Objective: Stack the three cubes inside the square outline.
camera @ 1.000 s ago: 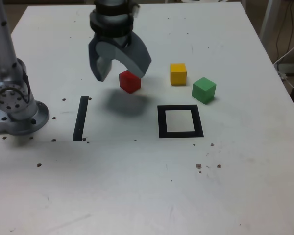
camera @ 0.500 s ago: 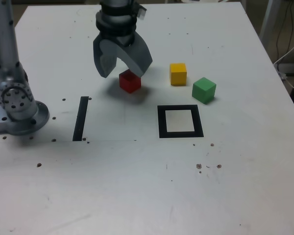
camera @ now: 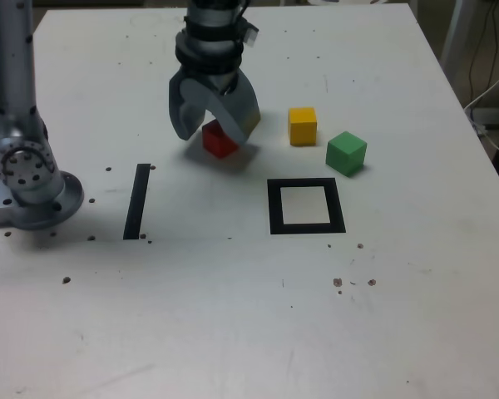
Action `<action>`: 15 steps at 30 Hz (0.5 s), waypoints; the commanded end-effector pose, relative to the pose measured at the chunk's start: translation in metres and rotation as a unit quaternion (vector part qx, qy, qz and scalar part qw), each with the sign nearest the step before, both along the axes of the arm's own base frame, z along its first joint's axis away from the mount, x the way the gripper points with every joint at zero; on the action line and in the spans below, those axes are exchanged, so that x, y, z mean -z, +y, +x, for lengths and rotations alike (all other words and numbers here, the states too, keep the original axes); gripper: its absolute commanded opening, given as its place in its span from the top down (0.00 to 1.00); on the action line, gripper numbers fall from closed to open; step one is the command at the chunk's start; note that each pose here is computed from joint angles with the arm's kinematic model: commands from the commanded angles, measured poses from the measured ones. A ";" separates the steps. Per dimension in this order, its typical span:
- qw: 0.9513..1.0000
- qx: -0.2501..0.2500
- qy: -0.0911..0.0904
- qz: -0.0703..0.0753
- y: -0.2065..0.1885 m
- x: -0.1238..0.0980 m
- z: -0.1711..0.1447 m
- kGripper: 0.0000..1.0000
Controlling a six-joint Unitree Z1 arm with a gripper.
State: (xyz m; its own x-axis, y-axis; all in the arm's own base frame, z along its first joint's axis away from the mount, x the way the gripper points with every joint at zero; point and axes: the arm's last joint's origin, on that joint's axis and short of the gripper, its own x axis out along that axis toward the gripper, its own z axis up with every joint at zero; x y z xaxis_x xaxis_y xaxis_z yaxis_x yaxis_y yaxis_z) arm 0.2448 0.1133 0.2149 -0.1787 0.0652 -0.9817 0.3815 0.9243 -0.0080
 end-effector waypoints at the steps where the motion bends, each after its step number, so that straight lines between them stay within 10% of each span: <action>1: 1.000 -0.001 -0.002 0.002 -0.004 0.000 0.004 0.33; 15: 1.000 0.002 0.002 -0.002 -0.028 0.007 0.017 0.73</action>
